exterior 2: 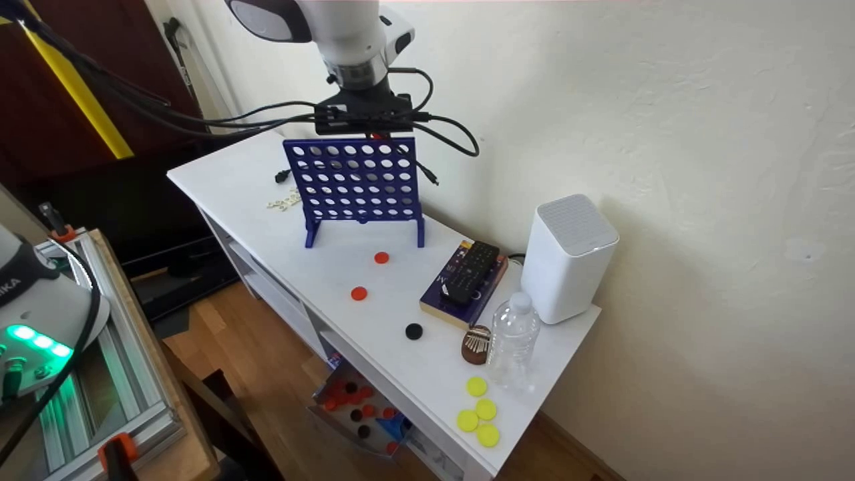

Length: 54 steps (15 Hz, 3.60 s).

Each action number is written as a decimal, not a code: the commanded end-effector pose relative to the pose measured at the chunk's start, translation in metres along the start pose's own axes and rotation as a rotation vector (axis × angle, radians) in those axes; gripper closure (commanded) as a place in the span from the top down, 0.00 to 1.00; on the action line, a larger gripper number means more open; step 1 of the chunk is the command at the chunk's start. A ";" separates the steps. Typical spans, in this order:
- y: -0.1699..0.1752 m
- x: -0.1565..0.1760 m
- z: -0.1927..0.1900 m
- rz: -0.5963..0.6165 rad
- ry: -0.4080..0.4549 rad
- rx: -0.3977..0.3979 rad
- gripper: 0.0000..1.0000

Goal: Put the orange circle inside the the blue object

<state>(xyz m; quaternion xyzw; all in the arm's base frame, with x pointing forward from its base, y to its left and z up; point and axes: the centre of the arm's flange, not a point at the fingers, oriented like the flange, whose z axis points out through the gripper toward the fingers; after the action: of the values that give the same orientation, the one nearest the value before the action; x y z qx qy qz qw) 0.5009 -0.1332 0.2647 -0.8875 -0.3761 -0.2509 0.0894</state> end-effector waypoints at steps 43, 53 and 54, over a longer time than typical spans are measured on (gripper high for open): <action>0.020 -0.007 0.015 0.003 0.014 0.046 0.11; 0.018 0.004 0.015 0.001 -0.049 0.040 0.11; 0.018 0.005 0.015 0.002 -0.053 0.040 0.11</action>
<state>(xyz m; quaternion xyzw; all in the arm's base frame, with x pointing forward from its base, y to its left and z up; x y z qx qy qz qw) 0.5173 -0.1411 0.2619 -0.8868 -0.3823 -0.2380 0.1039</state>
